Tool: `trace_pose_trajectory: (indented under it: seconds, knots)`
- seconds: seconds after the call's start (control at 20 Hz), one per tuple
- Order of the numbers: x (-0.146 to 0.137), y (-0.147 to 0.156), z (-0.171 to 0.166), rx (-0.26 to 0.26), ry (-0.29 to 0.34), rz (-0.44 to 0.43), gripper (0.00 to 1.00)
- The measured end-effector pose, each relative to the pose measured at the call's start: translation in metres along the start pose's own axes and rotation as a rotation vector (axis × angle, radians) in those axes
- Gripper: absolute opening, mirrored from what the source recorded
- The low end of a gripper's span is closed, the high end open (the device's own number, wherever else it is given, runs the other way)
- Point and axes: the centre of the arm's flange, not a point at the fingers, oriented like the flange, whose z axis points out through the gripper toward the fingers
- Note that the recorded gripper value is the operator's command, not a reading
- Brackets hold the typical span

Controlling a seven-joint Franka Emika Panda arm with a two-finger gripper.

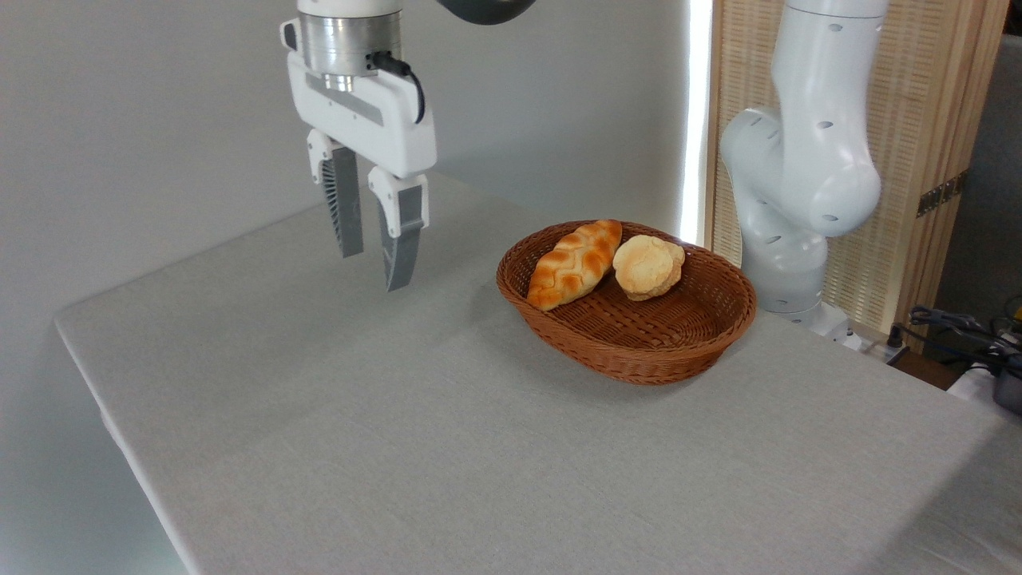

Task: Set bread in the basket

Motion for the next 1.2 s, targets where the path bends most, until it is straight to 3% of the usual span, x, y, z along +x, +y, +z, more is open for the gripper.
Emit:
trace_pose_trajectory:
  seconds: [0.6, 1.2]
  knots:
    - [0.01, -0.034, 0.035, -0.007, -0.055, 0.034, 1.0]
    - [0.01, -0.047, 0.035, 0.002, -0.056, 0.024, 1.0]
